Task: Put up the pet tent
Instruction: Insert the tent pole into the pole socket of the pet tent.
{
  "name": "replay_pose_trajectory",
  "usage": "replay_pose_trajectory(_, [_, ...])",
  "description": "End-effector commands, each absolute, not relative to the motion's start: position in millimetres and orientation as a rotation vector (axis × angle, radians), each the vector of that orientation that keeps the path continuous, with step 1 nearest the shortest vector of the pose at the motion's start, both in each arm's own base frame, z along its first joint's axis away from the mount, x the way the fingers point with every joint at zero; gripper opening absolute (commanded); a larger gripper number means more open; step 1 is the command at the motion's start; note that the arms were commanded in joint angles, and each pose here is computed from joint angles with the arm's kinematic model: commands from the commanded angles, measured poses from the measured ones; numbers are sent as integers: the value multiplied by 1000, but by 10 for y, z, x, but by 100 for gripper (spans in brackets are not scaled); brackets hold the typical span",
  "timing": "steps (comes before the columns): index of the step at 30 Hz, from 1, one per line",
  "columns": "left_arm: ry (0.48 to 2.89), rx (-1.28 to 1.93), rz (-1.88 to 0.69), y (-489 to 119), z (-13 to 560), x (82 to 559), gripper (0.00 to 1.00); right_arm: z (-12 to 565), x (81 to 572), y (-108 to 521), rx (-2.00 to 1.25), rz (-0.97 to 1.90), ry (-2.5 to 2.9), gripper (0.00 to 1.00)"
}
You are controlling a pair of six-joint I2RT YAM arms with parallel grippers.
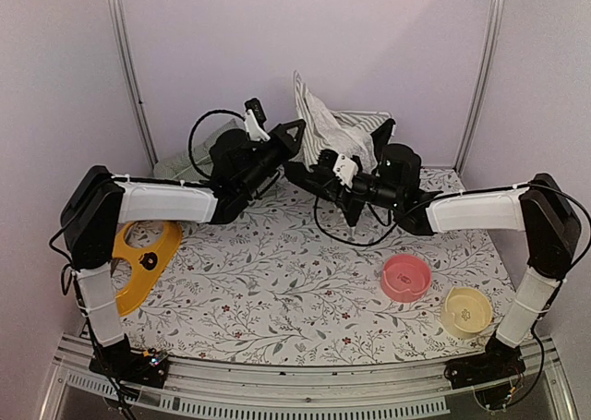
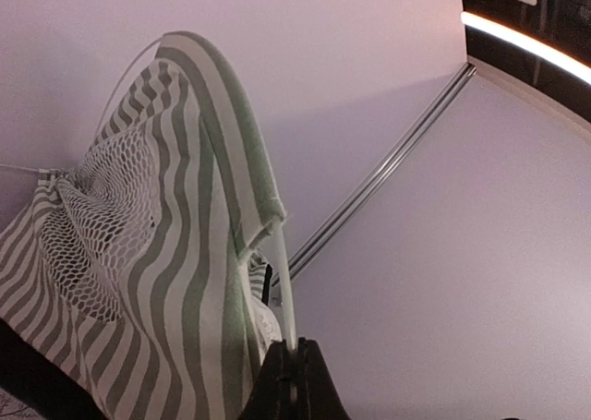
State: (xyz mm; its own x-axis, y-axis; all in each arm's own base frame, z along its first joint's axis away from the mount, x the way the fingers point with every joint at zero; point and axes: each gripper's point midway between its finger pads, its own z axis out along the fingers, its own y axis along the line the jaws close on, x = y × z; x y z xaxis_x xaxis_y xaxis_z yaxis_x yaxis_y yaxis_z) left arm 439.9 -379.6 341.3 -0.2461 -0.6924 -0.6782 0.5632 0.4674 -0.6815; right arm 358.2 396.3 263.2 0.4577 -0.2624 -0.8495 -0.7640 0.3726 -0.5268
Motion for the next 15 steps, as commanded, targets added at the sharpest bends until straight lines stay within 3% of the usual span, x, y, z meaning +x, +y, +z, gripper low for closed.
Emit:
replay_pose_trajectory(1, [1190, -163, -1149, -3350, 4013, 4443, 0, 2448, 3217, 4128, -1324, 602, 1121, 35])
replay_pose_trajectory(5, [1182, -155, -1151, -3353, 4010, 4431, 0, 2519, 3313, 4105, -1268, 588, 1177, 46])
replay_pose_trajectory(15, [1180, -125, -1174, -3439, 3972, 4467, 0, 2773, 3341, 3827, -1076, 627, 1361, 61])
